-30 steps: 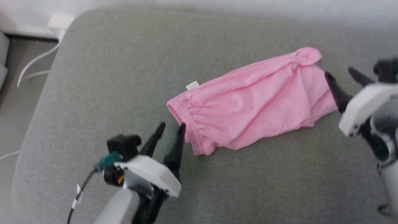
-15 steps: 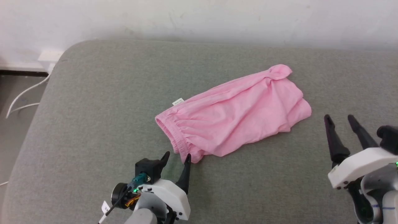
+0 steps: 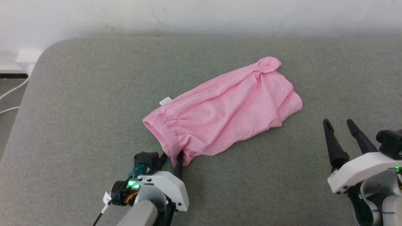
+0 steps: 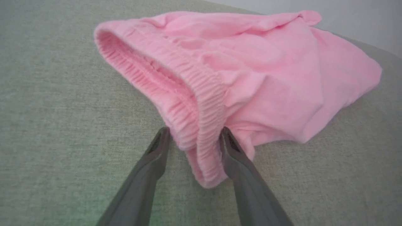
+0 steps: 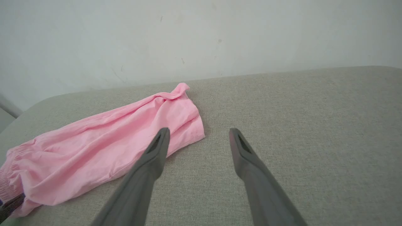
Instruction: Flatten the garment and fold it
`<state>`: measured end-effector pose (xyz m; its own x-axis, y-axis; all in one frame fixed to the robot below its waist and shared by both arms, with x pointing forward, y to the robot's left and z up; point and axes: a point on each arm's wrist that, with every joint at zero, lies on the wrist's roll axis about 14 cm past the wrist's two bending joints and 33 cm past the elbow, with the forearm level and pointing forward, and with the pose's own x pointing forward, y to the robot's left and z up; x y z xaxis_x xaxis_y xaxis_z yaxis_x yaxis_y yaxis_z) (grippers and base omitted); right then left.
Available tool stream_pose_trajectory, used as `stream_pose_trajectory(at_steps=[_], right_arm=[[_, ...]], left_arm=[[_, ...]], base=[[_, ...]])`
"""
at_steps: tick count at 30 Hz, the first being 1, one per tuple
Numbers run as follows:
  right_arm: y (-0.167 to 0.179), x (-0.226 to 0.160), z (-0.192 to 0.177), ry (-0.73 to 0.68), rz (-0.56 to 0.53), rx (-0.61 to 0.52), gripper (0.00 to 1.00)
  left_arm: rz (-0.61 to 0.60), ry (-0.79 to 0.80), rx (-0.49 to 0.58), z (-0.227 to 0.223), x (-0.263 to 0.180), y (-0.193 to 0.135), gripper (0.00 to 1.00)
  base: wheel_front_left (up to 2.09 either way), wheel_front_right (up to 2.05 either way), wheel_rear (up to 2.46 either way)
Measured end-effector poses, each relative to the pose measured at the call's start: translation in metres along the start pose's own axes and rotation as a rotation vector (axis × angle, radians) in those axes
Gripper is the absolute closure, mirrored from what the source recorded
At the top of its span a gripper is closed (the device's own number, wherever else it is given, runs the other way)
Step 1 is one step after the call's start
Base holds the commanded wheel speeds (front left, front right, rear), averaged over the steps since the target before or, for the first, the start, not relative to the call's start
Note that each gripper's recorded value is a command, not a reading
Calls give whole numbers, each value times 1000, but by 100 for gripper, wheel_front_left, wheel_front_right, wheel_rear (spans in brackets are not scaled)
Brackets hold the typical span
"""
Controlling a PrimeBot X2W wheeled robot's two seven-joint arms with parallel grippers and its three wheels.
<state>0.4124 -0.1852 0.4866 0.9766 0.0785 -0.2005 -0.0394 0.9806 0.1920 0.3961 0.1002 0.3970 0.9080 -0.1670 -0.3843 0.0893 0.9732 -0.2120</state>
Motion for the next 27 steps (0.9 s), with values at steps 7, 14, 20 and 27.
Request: stream_pose_trajectory(at_steps=[7, 14, 20, 27], right_arm=[[-5, 8, -7, 20, -17, -22, 0], [5, 53, 0, 12, 0, -61, 0], [16, 96, -25, 156, 18, -40, 0], [22, 116, -85, 472, 17, -31, 0]], left_arm=[[-21, 13, -16, -4, -1, -3, 100], [-35, 14, -16, -3, 2, -4, 100], [-41, 8, -24, -1, 10, -5, 100], [-34, 6, -37, -2, 17, -2, 100]], base=[[0, 0, 0], [0, 0, 0], [0, 0, 0], [0, 0, 0]])
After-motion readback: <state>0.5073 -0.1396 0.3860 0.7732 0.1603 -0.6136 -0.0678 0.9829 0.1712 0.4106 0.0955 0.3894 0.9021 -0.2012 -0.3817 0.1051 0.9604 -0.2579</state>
